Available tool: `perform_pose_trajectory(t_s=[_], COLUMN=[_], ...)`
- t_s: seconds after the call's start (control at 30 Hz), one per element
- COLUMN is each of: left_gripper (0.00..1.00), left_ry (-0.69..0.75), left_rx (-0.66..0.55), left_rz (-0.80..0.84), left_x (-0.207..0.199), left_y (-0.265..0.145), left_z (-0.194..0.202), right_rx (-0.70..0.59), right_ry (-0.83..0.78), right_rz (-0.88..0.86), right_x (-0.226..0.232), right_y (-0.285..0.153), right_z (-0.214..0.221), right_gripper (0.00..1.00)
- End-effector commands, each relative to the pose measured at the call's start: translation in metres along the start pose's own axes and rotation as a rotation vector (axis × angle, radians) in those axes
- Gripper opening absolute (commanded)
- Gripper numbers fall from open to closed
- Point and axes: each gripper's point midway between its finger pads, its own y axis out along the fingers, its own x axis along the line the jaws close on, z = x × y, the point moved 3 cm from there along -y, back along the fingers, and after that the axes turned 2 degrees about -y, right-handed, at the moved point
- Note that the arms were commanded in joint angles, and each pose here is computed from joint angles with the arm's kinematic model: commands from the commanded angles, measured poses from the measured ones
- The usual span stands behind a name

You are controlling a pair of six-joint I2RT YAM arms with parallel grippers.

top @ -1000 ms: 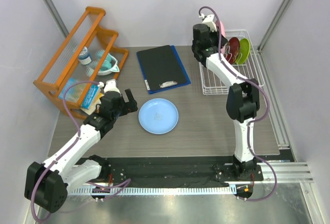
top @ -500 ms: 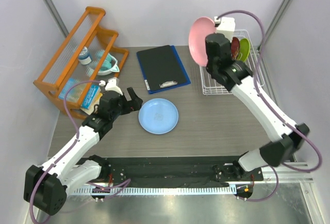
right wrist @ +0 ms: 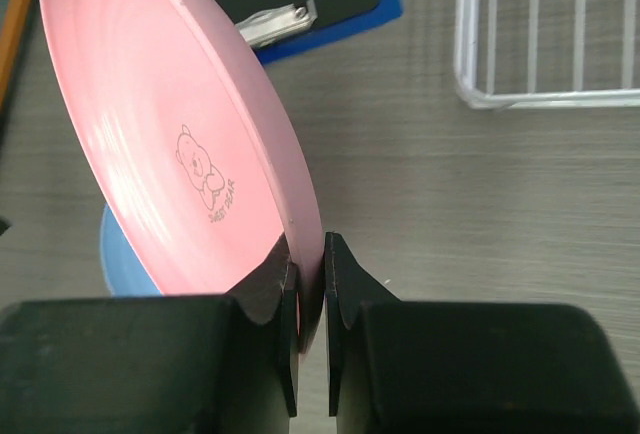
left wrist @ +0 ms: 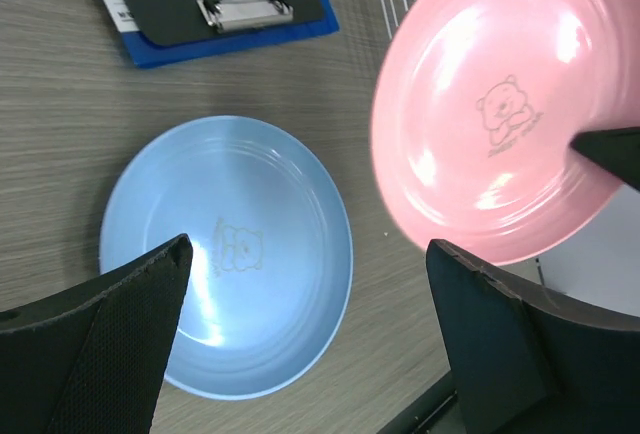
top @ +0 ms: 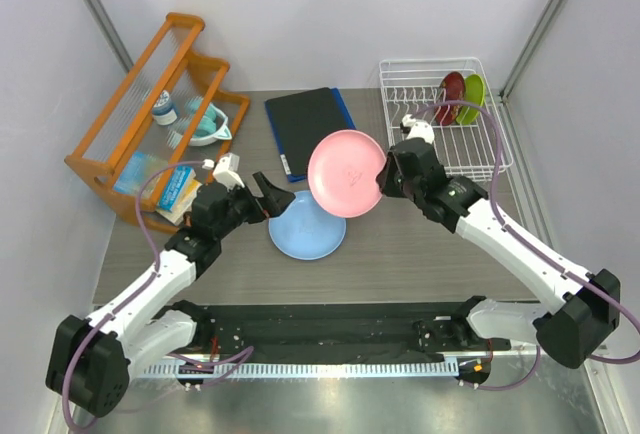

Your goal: Unload the plates from the dish rack

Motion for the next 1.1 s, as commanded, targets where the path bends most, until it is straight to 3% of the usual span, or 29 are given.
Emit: perform_pose_trajectory(t_s=[0.0, 0.3, 0.37, 0.4, 0.43, 0.5, 0.57, 0.6, 0.63, 0.7, 0.73, 0.8, 0.83, 0.93, 1.07], left_gripper=[1.0, 0.99, 0.91, 0.85, 0.68, 0.43, 0.32, 0.19, 0.14, 0.0, 0.0, 0.0, 0.0, 0.0, 0.0], left_ry=[-0.048, -0.057, -0.057, -0.056, -0.056, -0.058, -0.06, -0.06, -0.059, -0.056, -0.057, -0.06, -0.058, -0.049, -0.029], left_rx=[-0.016, -0.009, -0.008, -0.011, -0.01, -0.006, -0.006, -0.002, -0.001, 0.006, 0.002, 0.002, -0.016, -0.026, -0.033], left_rz=[0.153, 0.201, 0.198, 0.192, 0.191, 0.172, 0.161, 0.153, 0.143, 0.112, 0.1, 0.064, 0.049, -0.02, -0.071], left_x=[-0.024, -0.035, -0.034, -0.032, -0.032, -0.029, -0.026, -0.025, -0.023, -0.017, -0.016, -0.01, -0.008, 0.004, 0.012], left_y=[0.004, 0.013, 0.015, 0.017, 0.017, 0.02, 0.02, 0.021, 0.022, 0.022, 0.022, 0.02, 0.019, 0.015, 0.007], left_z=[0.0, 0.004, 0.005, 0.005, 0.005, 0.006, 0.007, 0.008, 0.009, 0.011, 0.01, 0.011, 0.009, 0.01, 0.01], right_rx=[-0.078, -0.005, 0.008, 0.006, 0.023, 0.022, 0.024, 0.023, 0.025, 0.022, 0.016, 0.007, 0.004, -0.009, -0.056], right_ry=[0.155, 0.215, 0.235, 0.244, 0.258, 0.279, 0.294, 0.295, 0.296, 0.297, 0.298, 0.298, 0.296, 0.26, 0.209], right_rz=[-0.231, -0.389, -0.413, -0.426, -0.463, -0.479, -0.497, -0.506, -0.511, -0.511, -0.512, -0.485, -0.472, -0.373, -0.256], right_x=[0.042, 0.069, 0.071, 0.072, 0.077, 0.076, 0.077, 0.078, 0.079, 0.078, 0.078, 0.074, 0.071, 0.055, 0.036], right_y=[-0.015, -0.014, -0.014, -0.016, -0.02, -0.022, -0.025, -0.027, -0.028, -0.03, -0.032, -0.03, -0.029, -0.023, -0.023], right_z=[-0.016, 0.009, 0.015, 0.015, 0.017, 0.02, 0.021, 0.02, 0.02, 0.019, 0.017, 0.018, 0.019, 0.022, 0.014], right_gripper=[0.01, 0.01, 0.01, 0.01, 0.01, 0.01, 0.01, 0.02, 0.04, 0.14, 0.21, 0.46, 0.48, 0.7, 0.74])
